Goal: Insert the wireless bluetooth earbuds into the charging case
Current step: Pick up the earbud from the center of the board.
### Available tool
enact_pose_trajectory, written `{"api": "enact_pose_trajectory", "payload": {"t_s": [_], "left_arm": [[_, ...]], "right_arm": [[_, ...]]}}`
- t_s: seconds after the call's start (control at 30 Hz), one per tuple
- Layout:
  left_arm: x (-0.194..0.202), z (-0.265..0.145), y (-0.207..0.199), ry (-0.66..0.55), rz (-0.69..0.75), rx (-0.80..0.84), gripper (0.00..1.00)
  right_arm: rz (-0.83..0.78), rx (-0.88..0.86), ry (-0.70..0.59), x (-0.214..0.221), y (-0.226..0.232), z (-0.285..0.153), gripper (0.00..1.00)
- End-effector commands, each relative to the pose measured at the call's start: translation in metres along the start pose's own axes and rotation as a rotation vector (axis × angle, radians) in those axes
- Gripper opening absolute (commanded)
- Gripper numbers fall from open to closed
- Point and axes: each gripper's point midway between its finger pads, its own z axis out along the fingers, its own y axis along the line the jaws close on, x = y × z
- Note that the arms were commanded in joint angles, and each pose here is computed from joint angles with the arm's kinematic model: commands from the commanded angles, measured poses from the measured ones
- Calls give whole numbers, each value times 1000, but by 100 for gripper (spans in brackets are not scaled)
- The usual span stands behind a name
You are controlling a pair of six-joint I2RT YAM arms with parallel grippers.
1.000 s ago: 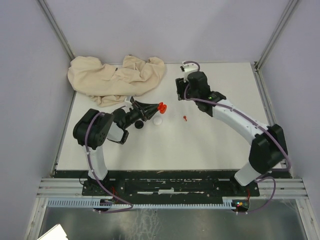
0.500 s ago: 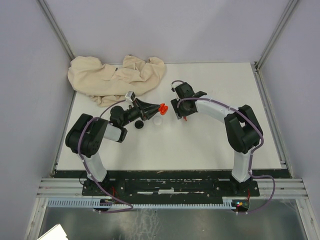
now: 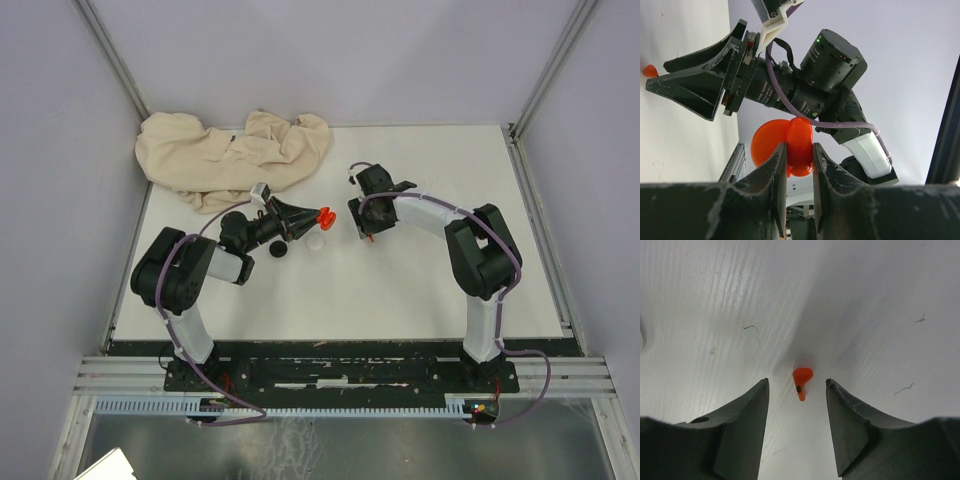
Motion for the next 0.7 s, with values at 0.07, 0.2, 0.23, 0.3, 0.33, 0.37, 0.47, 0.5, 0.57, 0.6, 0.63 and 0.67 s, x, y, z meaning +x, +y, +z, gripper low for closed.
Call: {"api": "enact_pose_trajectory", "payload": {"t_s": [0.07,0.2,0.23,0.3,0.33,0.37,0.47,0.5,0.57,0.6,0.63,0.67], "left_arm": [[6,0,-11,30,94,37,3],[6,0,-11,31,92,36,3],[5,0,-11,30,93,37,3],[5,1,-11,30,93,35,3],[5,1,-10,30,92,34,3],[5,1,-11,30,93,34,3],[5,1,-10,29,92,31,3],[4,1,-11,30,94,32,3],[4,2,-10,29,92,30,3],[4,2,-10,30,91,29,3],[4,2,-10,30,93,30,3],[4,2,-10,30,92,30,3]], "right_arm": [[10,-32,-52,-18,2,5,56],[15,-34,-48,-18,-1,9,54],[17,-35,-48,-18,-1,9,53],[19,-37,-44,-17,-2,11,52],[19,-38,-44,-17,-2,11,51],[21,-39,-42,-16,-2,12,51],[26,-39,-38,-15,-4,13,49],[28,-39,-36,-15,-4,13,48],[30,-39,-36,-15,-6,13,46],[29,-39,-34,-14,-5,13,45],[32,-39,-35,-14,-6,12,44],[32,-40,-32,-14,-6,12,41]]}}
